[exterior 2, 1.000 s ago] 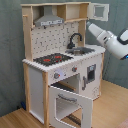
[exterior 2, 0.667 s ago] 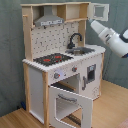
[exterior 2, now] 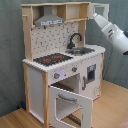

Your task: Play with the kitchen

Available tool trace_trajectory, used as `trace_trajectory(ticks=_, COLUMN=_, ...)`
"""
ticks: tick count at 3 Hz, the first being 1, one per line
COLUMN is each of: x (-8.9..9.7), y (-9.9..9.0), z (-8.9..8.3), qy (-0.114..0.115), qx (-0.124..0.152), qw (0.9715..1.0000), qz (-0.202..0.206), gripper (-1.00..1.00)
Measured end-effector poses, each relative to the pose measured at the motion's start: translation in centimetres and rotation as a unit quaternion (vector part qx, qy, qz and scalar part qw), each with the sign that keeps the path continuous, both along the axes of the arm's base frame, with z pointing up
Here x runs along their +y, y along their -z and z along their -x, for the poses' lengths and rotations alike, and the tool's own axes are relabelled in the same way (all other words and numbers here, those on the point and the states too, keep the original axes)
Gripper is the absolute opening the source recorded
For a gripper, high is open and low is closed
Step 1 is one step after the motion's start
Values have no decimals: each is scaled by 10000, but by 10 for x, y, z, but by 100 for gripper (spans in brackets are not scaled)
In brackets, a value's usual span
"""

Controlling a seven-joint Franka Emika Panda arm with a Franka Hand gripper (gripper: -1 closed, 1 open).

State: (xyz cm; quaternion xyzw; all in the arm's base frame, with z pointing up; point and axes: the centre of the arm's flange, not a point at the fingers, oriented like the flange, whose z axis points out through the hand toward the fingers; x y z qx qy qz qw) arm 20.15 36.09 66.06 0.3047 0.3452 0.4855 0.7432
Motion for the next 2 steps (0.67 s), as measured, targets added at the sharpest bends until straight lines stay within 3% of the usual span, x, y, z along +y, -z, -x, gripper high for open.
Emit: trace_trajectory(ticks=2, x=-7, y=-17, z=12, qy=360, qx=-183, qw=9981, qz=-461, gripper=100)
